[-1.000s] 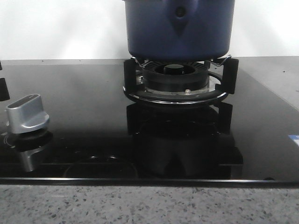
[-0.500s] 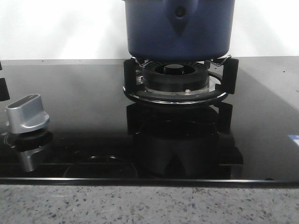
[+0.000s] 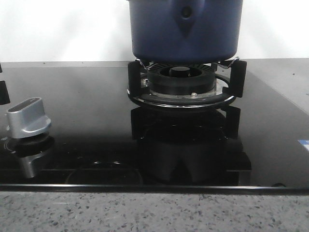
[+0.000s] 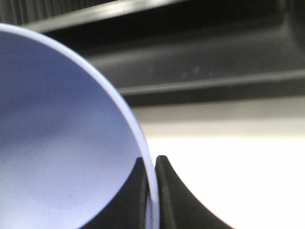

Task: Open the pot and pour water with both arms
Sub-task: 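Tilt the bowl with the right gripper to pour into the pot, then lower the bowl with the right gripper back onto the counter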

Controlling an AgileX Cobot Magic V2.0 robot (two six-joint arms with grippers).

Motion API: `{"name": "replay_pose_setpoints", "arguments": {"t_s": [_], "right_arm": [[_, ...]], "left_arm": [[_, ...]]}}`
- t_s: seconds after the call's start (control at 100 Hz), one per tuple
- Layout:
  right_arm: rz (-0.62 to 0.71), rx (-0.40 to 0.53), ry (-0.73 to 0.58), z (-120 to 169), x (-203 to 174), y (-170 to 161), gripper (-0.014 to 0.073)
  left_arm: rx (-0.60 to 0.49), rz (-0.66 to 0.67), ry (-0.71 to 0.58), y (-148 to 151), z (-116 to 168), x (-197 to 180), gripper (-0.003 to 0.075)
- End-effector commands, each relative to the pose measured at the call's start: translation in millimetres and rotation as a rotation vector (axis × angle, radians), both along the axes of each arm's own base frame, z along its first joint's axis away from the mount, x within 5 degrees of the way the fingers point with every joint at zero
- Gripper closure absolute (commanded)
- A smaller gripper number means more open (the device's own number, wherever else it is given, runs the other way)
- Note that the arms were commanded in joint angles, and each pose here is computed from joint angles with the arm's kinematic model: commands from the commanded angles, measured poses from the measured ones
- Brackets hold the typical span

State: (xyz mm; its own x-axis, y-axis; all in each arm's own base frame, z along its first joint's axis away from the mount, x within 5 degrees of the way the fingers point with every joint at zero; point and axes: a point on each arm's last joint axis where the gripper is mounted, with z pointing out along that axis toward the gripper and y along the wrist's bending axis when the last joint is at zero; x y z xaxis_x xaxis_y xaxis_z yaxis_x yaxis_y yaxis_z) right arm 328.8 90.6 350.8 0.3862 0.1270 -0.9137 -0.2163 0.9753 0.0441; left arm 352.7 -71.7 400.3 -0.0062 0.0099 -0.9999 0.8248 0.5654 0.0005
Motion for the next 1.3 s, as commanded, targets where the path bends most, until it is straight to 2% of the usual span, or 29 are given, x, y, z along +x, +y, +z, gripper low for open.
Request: {"name": "replay_pose_setpoints", "arguments": {"t_s": [0.0, 0.12, 0.29, 0.45, 0.61, 0.85, 1.08, 1.29], "right_arm": [[0.001, 0.024, -0.093, 38.7, -16.2, -5.2, 0.0663], [0.026, -0.005, 0.048, 55.2, -18.2, -4.1, 0.0663], [0.062, 0.02, 0.37, 82.1, -20.5, -12.9, 0.0661], [0.012, -0.004, 0.589, 112.9, -23.7, -47.7, 0.0659], [-0.103, -0.001, 0.811, 122.8, -37.1, -96.8, 0.0659], [-0.301, 0.048, 1.239, 78.2, -46.4, -168.0, 0.066], [-0.36, 0.134, 1.431, 20.8, -37.8, -203.1, 0.066], [-0.397, 0.149, 1.486, -32.4, -40.7, -211.3, 0.066]], "left_arm": [[-0.116, -0.019, -0.092, -0.6, 39.9, -18.7, 0.0461], [-0.118, -0.022, -0.092, -1.4, 40.0, -18.9, 0.0461], [-0.147, -0.064, -0.098, -3.0, 42.5, -22.3, 0.0461], [-0.188, -0.101, -0.104, -4.5, 45.9, -25.4, 0.0461], [-0.19, -0.137, -0.102, -15.4, 45.9, -28.4, 0.0461], [-0.177, -0.193, -0.114, -43.0, 45.5, -34.9, 0.0461], [-0.179, -0.243, -0.107, -64.3, 45.3, -41.9, 0.0461], [-0.178, -0.258, -0.097, -77.5, 43.8, -44.6, 0.0461]]}}
